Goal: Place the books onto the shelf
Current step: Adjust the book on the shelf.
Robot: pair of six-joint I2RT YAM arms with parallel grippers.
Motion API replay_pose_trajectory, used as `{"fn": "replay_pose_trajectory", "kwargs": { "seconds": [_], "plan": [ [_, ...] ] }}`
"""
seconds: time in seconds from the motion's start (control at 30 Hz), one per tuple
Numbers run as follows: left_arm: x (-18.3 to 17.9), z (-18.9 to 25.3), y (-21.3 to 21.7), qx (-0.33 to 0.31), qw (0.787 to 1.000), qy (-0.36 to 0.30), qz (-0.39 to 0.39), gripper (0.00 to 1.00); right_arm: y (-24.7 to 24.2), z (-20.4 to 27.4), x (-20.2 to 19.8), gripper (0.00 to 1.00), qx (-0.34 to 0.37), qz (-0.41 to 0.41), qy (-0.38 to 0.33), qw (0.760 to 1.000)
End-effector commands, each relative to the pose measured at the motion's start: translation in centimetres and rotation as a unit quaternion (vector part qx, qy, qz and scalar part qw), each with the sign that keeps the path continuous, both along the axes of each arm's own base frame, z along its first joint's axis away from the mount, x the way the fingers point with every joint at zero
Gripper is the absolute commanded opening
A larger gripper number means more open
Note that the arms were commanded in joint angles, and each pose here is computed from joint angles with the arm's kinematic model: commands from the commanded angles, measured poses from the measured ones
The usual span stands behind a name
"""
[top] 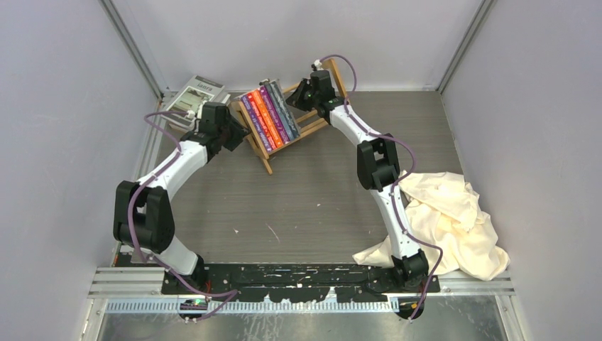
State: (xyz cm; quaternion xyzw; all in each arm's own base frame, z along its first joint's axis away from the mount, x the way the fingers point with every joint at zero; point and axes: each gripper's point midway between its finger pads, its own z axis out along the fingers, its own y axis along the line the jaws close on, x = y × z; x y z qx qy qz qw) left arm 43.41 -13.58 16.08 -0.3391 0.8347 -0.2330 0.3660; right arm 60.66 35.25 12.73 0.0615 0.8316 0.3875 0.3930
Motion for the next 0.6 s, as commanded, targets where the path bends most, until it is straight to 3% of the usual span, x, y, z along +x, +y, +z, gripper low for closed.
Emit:
{"fn": "replay_pose_trajectory", "kwargs": {
  "seconds": [0.0,0.57],
  "plan": [
    [2.0,3.9,-1.2,-0.025,0.998,-0.062,-0.018,0.43,5.7,3.7,-4.5,0.15,0.055,0.100,0.002,0.993],
    [2.1,4.0,-1.5,-0.033,0.997,-0.063,-0.017,0.43,7.7,5.7,-6.7,0.15,0.084,0.128,0.013,0.988]
  ]
}}
